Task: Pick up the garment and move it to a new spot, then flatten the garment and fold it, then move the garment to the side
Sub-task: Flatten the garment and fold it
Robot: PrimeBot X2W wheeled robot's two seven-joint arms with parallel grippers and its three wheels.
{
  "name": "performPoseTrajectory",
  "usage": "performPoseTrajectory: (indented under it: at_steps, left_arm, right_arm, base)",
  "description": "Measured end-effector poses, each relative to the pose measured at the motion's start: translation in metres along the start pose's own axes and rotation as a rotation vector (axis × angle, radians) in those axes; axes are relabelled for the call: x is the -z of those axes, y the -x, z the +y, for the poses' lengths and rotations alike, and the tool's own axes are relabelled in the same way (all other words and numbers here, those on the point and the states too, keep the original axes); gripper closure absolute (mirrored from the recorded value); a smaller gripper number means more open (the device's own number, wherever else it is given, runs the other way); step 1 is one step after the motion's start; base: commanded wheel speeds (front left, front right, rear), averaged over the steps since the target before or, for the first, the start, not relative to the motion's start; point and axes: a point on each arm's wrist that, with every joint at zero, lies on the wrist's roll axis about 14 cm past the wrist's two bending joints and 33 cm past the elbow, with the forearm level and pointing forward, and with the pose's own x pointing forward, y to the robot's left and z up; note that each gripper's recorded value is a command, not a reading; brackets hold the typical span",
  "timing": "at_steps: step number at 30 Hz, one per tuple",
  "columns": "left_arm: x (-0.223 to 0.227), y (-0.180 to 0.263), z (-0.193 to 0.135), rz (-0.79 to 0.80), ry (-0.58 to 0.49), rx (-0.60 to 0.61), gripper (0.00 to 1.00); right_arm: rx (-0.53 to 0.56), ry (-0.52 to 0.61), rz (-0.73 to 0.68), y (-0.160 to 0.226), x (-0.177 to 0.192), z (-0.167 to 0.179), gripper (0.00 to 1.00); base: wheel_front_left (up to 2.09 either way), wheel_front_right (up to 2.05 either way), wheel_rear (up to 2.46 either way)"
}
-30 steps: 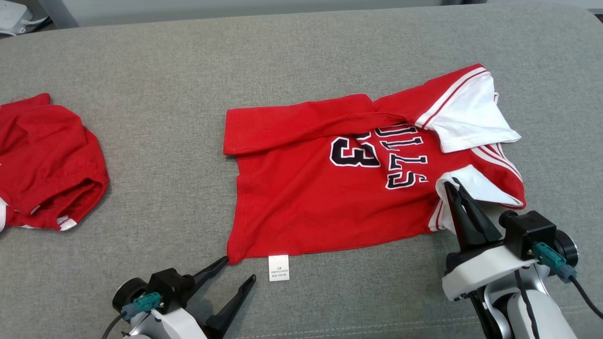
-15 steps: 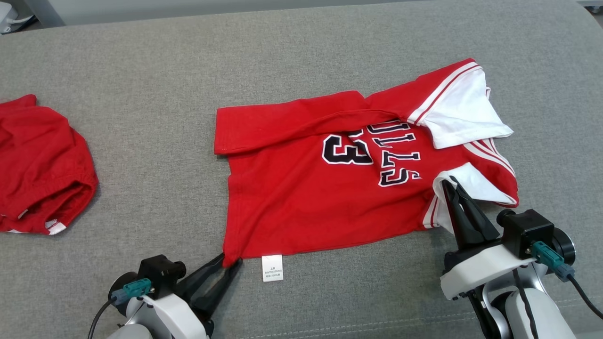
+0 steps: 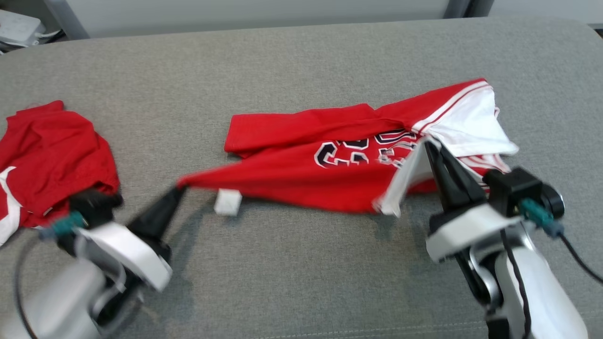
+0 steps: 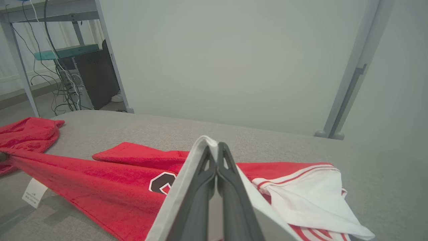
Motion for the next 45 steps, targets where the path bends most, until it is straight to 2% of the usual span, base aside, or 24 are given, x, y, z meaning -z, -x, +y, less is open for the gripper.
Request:
performPoseTrajectory:
  at_steps: [4,9,11,13,16,19,22,24,30,31,34,36,38,39,40,42,43,45]
  left_arm:
    - [-0.078,-0.004,0.033,-0.106,-0.097,-0.062,1.0]
    - [-0.17,0.007,0.06,-0.258,-0.136,-0.146,1.0]
    - [-0.191,0.014,0.063,-0.291,-0.132,-0.164,1.0]
    - [-0.193,0.022,0.066,-0.294,-0.098,-0.18,1.0]
    - [-0.143,0.034,0.064,-0.184,0.021,-0.199,1.0]
    - [-0.075,0.048,0.053,-0.054,0.151,-0.204,1.0]
    - [-0.018,0.069,0.037,0.076,0.207,-0.195,1.0]
    - [0.009,0.081,0.025,0.165,0.219,-0.171,1.0]
    - [0.062,0.105,0.006,0.408,0.249,-0.099,1.0]
    - [0.062,0.105,0.006,0.408,0.249,-0.099,1.0]
    - [0.082,0.112,-0.006,0.573,0.319,-0.04,1.0]
    - [0.086,0.115,-0.015,0.695,0.354,0.022,1.0]
    - [0.071,0.103,-0.009,0.73,0.373,0.051,1.0]
    - [0.046,0.083,0.005,0.659,0.365,0.044,1.0]
    - [0.009,0.057,0.022,0.532,0.338,0.029,1.0]
    - [-0.109,0.002,0.045,0.126,0.262,0.04,1.0]
    - [-0.174,-0.013,0.046,-0.08,0.189,0.071,1.0]
    - [-0.298,-0.013,0.036,-0.5,0.098,0.147,1.0]
  right_arm:
    - [-0.068,0.04,-0.08,-0.034,-0.046,0.015,1.0]
    - [-0.111,0.079,-0.291,-0.065,-0.142,0.023,1.0]
    - [-0.119,0.096,-0.301,-0.07,-0.159,0.027,1.0]
    - [-0.122,0.095,-0.281,-0.068,-0.159,0.029,1.0]
    - [-0.111,0.039,-0.165,-0.053,-0.124,0.028,1.0]
    - [-0.09,-0.021,-0.077,-0.03,-0.094,0.024,1.0]
    - [-0.137,-0.102,0.032,-0.004,-0.069,0.038,1.0]
    - [-0.177,-0.14,0.157,0.017,-0.046,0.046,1.0]
    - [-0.292,-0.284,0.704,0.099,0.06,0.078,1.0]
    - [-0.292,-0.284,0.704,0.099,0.06,0.078,1.0]
    - [-0.354,-0.341,0.894,0.116,0.084,0.103,1.0]
    - [-0.367,-0.366,0.929,0.107,0.085,0.109,1.0]
    - [-0.334,-0.337,0.856,0.072,0.072,0.092,1.0]
    - [-0.306,-0.309,0.747,0.041,0.053,0.078,1.0]
    - [-0.262,-0.292,0.576,0.005,0.023,0.059,1.0]
    - [-0.136,-0.247,0.171,-0.061,-0.061,0.007,1.0]
    - [-0.047,-0.191,-0.048,-0.082,-0.112,-0.026,1.0]
    - [0.096,-0.173,-0.459,-0.093,-0.213,-0.088,1.0]
  base:
    - [0.0,0.0,0.0]
    - [0.0,0.0,0.0]
    - [0.0,0.0,0.0]
    - [0.0,0.0,0.0]
    - [0.0,0.0,0.0]
    - [0.0,0.0,0.0]
    - [0.0,0.0,0.0]
    - [0.0,0.0,0.0]
    - [0.0,0.0,0.0]
    - [0.0,0.0,0.0]
    - [0.0,0.0,0.0]
    - [0.0,0.0,0.0]
    - [0.0,0.0,0.0]
    - [0.0,0.0,0.0]
    - [0.0,0.0,0.0]
    - [0.0,0.0,0.0]
    - [0.0,0.0,0.0]
    - [0.0,0.0,0.0]
